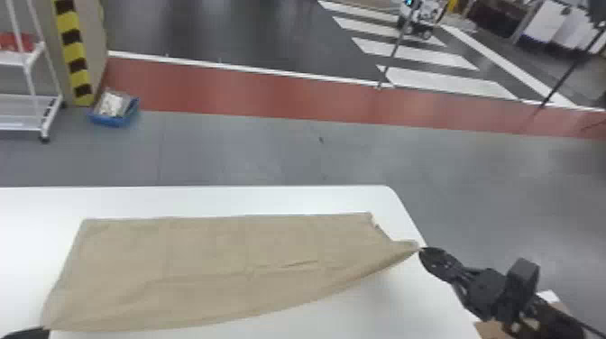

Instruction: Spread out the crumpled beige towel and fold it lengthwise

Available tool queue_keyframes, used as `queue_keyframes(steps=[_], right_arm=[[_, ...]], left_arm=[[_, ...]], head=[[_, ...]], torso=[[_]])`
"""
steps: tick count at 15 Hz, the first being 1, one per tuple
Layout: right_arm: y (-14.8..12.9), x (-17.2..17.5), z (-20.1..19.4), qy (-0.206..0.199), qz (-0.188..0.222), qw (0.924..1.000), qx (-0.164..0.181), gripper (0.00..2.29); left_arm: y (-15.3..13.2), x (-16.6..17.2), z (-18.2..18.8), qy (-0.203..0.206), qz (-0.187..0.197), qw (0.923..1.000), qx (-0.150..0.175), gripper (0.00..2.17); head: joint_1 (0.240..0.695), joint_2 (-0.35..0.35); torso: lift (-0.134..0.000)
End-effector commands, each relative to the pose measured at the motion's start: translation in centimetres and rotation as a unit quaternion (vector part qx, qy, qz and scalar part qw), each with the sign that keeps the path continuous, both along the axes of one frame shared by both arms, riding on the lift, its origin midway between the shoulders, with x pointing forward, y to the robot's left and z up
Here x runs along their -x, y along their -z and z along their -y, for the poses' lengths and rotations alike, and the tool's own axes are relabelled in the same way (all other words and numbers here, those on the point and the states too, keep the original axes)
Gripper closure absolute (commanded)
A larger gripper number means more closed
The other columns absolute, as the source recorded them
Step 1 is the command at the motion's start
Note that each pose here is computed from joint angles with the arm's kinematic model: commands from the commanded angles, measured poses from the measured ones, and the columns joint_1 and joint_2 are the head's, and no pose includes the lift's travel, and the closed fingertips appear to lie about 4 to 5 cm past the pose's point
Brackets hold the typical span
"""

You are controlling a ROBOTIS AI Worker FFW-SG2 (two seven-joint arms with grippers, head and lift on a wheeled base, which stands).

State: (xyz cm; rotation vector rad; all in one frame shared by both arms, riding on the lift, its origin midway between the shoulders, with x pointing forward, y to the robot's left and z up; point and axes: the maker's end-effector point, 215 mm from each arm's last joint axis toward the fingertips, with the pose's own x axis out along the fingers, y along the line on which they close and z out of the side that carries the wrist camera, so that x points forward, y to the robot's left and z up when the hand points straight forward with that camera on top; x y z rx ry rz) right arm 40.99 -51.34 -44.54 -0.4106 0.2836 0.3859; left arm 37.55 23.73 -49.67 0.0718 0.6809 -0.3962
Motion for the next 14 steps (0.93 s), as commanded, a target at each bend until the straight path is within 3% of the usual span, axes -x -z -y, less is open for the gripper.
queue_keyframes(steps=[1, 10, 14], right_arm=[[-0.4, 0.6, 0.7, 0.006, 0.006, 1.0, 0.0, 1.45], [-2.0, 2.9, 1.0, 0.002, 0.033, 0.9994, -0.015, 1.45], [-1.8, 2.2, 1.4, 0.014, 0.025, 0.999, -0.033, 1.45]], left_arm=[[-0.4, 1.0, -1.1, -0.007, 0.0, 0.9999, -0.008, 1.74], [-0.4, 6.1, -1.5, 0.001, -0.027, 0.9994, -0.024, 1.74], [-1.9, 4.8, -2.5, 0.0, -0.015, 0.9983, -0.056, 1.73]], head=[[0.695, -0.35], [0.695, -0.35], [0.695, -0.35]], torso=[[0.0], [0.0], [0.0]])
